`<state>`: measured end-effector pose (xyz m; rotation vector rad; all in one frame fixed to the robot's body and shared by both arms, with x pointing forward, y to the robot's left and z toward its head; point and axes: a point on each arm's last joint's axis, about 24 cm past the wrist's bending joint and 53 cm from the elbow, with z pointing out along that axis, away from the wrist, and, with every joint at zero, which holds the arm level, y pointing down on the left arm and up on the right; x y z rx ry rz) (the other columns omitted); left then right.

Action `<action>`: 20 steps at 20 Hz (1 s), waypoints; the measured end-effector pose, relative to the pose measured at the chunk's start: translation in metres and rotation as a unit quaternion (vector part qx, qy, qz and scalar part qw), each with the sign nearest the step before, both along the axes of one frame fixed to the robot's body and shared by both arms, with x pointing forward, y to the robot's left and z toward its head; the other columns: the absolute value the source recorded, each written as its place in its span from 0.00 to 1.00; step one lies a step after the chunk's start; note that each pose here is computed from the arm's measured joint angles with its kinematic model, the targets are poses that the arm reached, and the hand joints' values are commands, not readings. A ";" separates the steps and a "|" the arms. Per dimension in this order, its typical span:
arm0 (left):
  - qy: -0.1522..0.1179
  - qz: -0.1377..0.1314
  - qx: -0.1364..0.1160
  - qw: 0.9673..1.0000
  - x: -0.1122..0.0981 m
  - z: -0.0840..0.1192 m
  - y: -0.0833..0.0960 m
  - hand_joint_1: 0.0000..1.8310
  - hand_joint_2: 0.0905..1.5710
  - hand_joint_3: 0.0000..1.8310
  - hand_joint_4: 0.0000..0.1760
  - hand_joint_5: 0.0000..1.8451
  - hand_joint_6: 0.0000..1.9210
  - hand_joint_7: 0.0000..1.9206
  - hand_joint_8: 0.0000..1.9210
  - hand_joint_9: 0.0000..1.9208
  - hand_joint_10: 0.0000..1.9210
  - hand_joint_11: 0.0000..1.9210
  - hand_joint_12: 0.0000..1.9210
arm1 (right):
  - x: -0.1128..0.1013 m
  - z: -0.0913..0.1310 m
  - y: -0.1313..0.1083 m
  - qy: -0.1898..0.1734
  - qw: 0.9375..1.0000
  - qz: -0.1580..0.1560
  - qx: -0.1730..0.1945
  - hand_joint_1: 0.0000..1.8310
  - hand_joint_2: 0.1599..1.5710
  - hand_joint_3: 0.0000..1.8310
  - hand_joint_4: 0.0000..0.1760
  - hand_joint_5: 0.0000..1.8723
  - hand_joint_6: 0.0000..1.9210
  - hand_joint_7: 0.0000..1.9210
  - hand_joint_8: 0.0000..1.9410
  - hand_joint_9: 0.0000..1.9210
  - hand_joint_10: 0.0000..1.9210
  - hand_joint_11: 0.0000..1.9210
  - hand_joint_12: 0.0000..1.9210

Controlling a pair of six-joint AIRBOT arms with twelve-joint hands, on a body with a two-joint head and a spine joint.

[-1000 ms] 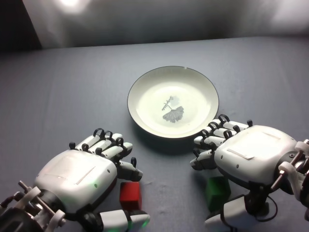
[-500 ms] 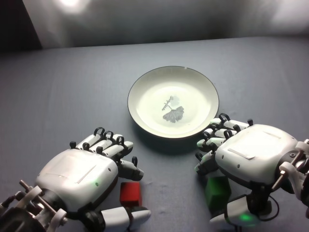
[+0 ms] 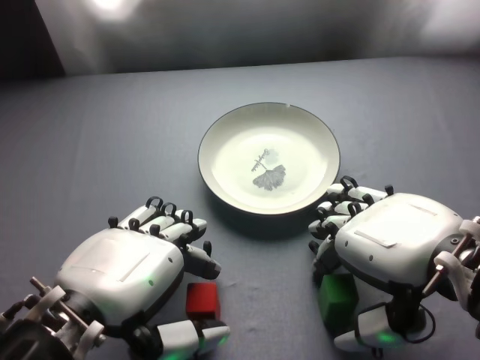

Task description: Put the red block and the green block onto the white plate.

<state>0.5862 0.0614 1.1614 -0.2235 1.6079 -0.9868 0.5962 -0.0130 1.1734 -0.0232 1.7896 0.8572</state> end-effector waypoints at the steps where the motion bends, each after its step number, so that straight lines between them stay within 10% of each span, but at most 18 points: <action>1: -0.001 0.001 0.000 1.000 0.000 0.000 0.000 0.53 0.66 0.01 0.90 0.56 0.35 0.24 0.01 0.16 0.05 0.00 0.47 | 0.000 0.000 0.000 0.000 1.000 0.000 0.000 0.48 0.53 0.00 0.27 0.50 0.01 0.18 0.00 0.11 0.00 0.01 0.03; 2: 0.000 0.001 0.000 1.000 0.000 0.000 0.000 0.53 0.66 0.01 0.90 0.56 0.35 0.24 0.01 0.16 0.05 0.00 0.47 | 0.000 0.000 0.000 0.000 1.000 0.000 0.000 0.48 0.53 0.00 0.27 0.50 0.01 0.18 0.00 0.11 0.00 0.01 0.03; 3: 0.000 0.001 -0.001 1.000 0.000 0.000 0.000 0.57 0.66 0.00 1.00 0.57 0.45 0.29 0.01 0.17 0.06 0.00 0.59 | 0.000 0.000 0.000 0.000 1.000 0.000 0.000 0.56 0.65 0.00 0.97 0.55 0.45 0.22 0.00 0.20 0.00 0.00 0.19; 11: -0.003 0.002 -0.003 1.000 0.001 0.002 0.001 0.57 0.66 0.00 1.00 0.57 0.45 0.31 0.00 0.07 0.39 0.00 0.68 | 0.001 0.000 -0.002 -0.002 1.000 -0.002 -0.002 0.57 0.64 0.00 1.00 0.58 0.42 0.24 0.00 0.22 0.00 0.00 0.30; 20: -0.029 0.011 -0.015 0.999 0.010 0.036 -0.001 0.57 0.67 0.00 1.00 0.57 0.46 0.32 0.00 0.06 0.41 0.00 0.72 | 0.012 0.043 -0.007 -0.040 0.999 -0.013 0.024 0.57 0.64 0.00 1.00 0.57 0.43 0.24 0.00 0.19 0.00 0.00 0.30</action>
